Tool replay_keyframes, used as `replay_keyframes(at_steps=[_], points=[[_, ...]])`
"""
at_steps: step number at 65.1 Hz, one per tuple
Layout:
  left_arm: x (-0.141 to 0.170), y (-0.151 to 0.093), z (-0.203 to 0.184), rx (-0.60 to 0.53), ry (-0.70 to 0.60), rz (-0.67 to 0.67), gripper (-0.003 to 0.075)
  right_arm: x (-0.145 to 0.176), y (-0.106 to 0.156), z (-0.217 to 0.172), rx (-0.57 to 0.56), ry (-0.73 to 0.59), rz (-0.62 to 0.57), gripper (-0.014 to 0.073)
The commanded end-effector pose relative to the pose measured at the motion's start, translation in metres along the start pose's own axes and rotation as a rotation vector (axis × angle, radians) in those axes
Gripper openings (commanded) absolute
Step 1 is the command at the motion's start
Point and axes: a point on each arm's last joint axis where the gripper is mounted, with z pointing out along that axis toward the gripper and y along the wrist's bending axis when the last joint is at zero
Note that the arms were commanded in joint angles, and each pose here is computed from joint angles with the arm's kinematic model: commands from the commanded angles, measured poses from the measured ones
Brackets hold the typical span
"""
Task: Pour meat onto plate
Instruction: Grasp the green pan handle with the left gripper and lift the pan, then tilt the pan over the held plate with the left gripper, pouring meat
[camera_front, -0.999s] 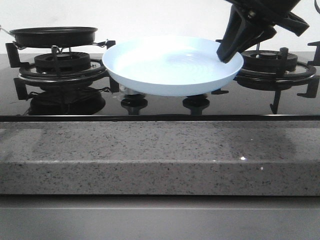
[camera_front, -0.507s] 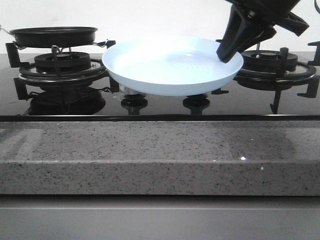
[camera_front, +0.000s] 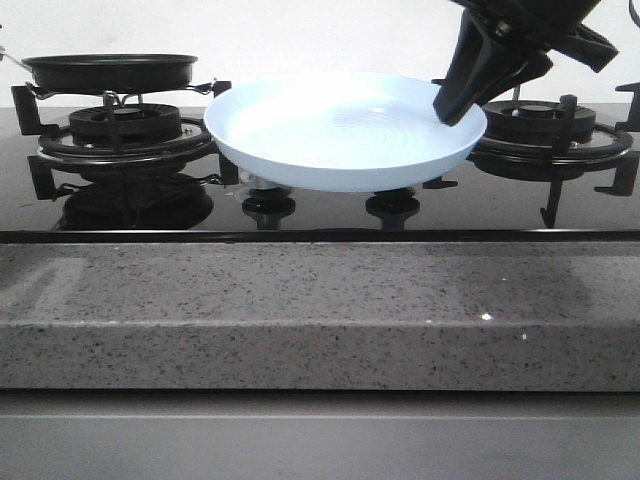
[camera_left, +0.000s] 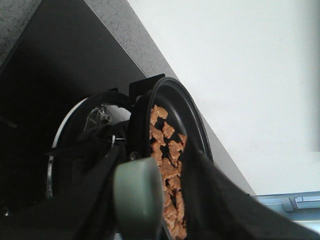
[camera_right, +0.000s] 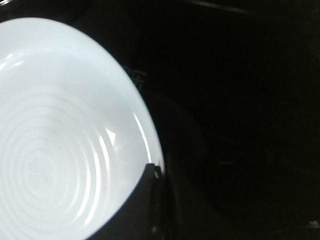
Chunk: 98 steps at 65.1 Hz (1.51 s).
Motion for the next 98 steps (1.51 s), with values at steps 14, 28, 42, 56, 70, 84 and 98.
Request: replay_keyframes(at_steps=[14, 28, 42, 56, 70, 84, 98], points=[[-0.005, -0.03, -0.008, 0.108, -0.024, 0.015, 0.0067, -0.012, 0.01, -0.021, -0.027, -0.106, -0.003, -0.0069], [-0.006, -0.033, -0.01, 0.126, -0.015, 0.023, -0.002, -0.012, 0.01, -0.021, -0.027, -0.106, -0.003, -0.0069], [-0.005, -0.056, -0.028, 0.173, -0.041, 0.079, -0.002, -0.012, 0.01, -0.021, -0.027, -0.106, -0.003, -0.0069], [0.015, -0.084, -0.055, 0.253, -0.117, 0.115, -0.002, -0.012, 0.01, -0.021, -0.027, -0.106, -0.003, -0.0069], [0.04, -0.103, -0.074, 0.299, -0.107, 0.191, -0.002, -0.012, 0.01, -0.021, -0.027, -0.106, -0.003, -0.0069], [0.07, -0.136, -0.077, 0.337, -0.089, 0.316, -0.002, -0.012, 0.01, -0.021, -0.027, -0.106, -0.003, -0.0069], [0.106, -0.162, -0.058, 0.332, -0.059, 0.461, -0.002, -0.012, 0.01, -0.021, -0.027, -0.106, -0.003, -0.0069]])
